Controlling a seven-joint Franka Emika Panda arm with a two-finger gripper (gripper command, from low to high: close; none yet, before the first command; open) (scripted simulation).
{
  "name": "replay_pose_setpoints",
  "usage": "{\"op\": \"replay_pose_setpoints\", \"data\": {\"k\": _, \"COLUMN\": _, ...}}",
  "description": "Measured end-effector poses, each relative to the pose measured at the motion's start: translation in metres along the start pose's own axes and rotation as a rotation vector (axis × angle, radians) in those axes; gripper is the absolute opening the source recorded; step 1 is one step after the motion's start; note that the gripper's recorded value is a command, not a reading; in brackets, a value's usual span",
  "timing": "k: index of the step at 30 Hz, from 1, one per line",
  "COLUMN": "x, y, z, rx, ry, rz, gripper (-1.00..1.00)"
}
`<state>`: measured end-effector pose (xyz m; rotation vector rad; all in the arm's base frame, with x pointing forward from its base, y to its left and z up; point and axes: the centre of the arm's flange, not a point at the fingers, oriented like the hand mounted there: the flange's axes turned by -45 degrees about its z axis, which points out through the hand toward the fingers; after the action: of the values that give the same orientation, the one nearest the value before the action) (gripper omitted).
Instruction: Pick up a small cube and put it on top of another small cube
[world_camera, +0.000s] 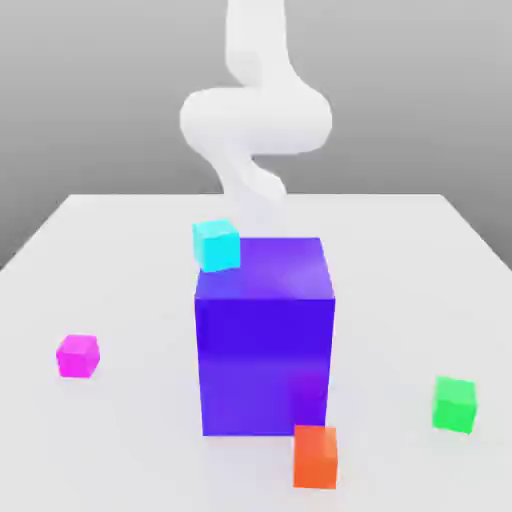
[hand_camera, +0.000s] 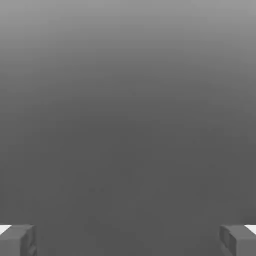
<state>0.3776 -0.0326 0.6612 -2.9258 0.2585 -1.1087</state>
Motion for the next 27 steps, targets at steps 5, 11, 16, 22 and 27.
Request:
{"op": "replay_pose_setpoints", "data": {"k": 5, "x": -0.040, "y": 0.086, "z": 0.118, "rx": -0.144, "ry": -0.155, "rz": 0.327, "gripper": 0.00}}
{"op": "replay_pose_setpoints", "data": {"k": 11, "x": -0.135, "y": 0.189, "z": 0.213, "rx": -0.307, "ry": -0.307, "rz": 0.716, "gripper": 0.00}}
{"op": "replay_pose_setpoints", "data": {"k": 16, "x": -0.245, "y": 0.257, "z": 0.257, "rx": -0.442, "ry": -0.420, "rz": 1.051, "gripper": 0.00}}
{"op": "replay_pose_setpoints", "data": {"k": 22, "x": -0.373, "y": 0.297, "z": 0.279, "rx": -0.578, "ry": -0.522, "rz": 1.401, "gripper": 0.00}}
{"op": "replay_pose_setpoints", "data": {"k": 27, "x": -0.407, "y": 0.298, "z": 0.313, "rx": -0.585, "ry": -0.531, "rz": 1.413, "gripper": 0.00}}
